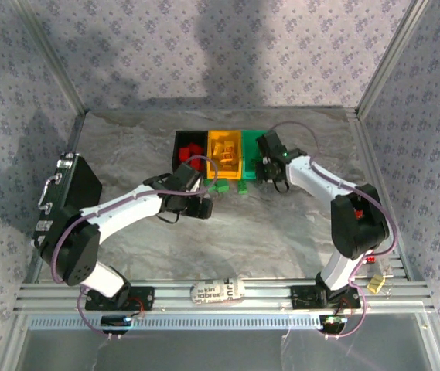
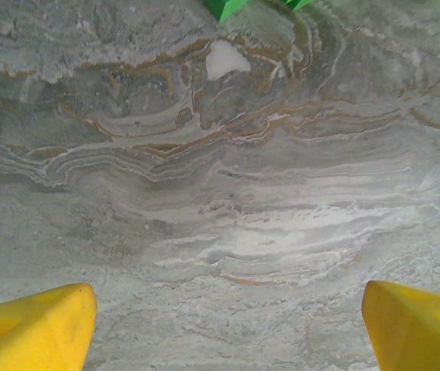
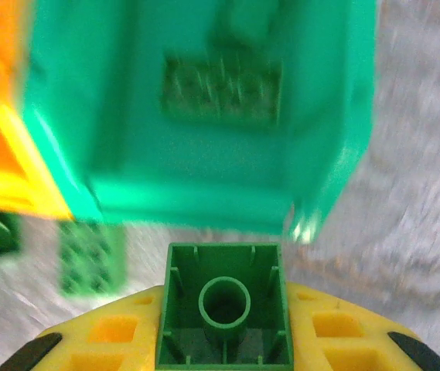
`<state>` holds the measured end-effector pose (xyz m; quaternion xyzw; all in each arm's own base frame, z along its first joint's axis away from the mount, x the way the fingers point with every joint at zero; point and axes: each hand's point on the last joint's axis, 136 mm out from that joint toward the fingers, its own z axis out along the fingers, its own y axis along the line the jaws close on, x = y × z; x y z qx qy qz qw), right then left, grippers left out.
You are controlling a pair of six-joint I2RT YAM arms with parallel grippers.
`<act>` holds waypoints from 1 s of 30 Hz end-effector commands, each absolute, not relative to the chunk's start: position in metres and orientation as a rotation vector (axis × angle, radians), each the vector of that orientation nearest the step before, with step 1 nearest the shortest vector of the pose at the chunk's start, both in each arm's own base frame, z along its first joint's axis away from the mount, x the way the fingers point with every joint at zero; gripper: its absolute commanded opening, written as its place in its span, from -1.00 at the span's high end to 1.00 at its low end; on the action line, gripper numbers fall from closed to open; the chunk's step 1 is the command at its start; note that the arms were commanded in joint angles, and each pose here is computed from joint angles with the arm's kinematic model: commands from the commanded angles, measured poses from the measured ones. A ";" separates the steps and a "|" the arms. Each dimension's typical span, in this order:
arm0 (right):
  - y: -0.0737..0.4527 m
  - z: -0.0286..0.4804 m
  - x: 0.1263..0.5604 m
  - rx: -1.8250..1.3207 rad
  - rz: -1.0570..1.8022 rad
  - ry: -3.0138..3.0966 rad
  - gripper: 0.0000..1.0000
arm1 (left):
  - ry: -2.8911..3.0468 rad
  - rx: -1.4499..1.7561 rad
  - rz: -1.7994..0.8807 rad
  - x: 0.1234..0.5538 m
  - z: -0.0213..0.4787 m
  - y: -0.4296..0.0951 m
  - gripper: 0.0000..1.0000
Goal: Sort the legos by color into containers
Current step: Pick up the lego from the middle-right of the table, then place the lego in the container, then pick up the lego from the center of the table.
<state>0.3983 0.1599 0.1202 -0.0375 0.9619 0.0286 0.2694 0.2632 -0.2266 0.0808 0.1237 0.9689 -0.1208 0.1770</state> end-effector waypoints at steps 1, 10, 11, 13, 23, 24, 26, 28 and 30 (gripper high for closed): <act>0.155 0.134 0.423 -0.094 0.032 2.598 0.30 | 2.674 0.262 -0.426 0.273 0.093 -0.235 -0.78; 0.180 0.155 0.426 -0.110 0.092 2.518 -0.58 | 2.654 0.195 -0.431 0.298 0.091 -0.249 -0.79; 0.182 0.156 0.420 -0.117 0.096 2.516 -0.58 | 2.658 0.193 -0.430 0.302 0.089 -0.252 -0.79; 0.184 0.154 0.406 -0.122 0.103 2.515 -0.58 | 2.664 0.193 -0.434 0.311 0.086 -0.260 -0.79; 0.159 0.125 0.363 -0.041 0.128 2.542 -0.56 | 2.708 0.206 -0.391 0.343 0.072 -0.302 -0.66; 0.155 0.123 0.361 -0.029 0.128 2.543 -0.56 | 2.716 0.213 -0.383 0.344 0.070 -0.307 -0.62; 0.150 0.120 0.358 -0.013 0.138 2.544 -0.56 | 2.730 0.228 -0.361 0.346 0.066 -0.317 -0.56; 0.143 0.119 0.356 0.008 0.144 2.542 -0.56 | 2.740 0.241 -0.350 0.348 0.061 -0.327 -0.55; 0.138 0.119 0.354 0.028 0.157 2.539 -0.56 | 2.746 0.230 -0.338 0.353 0.057 -0.333 -0.55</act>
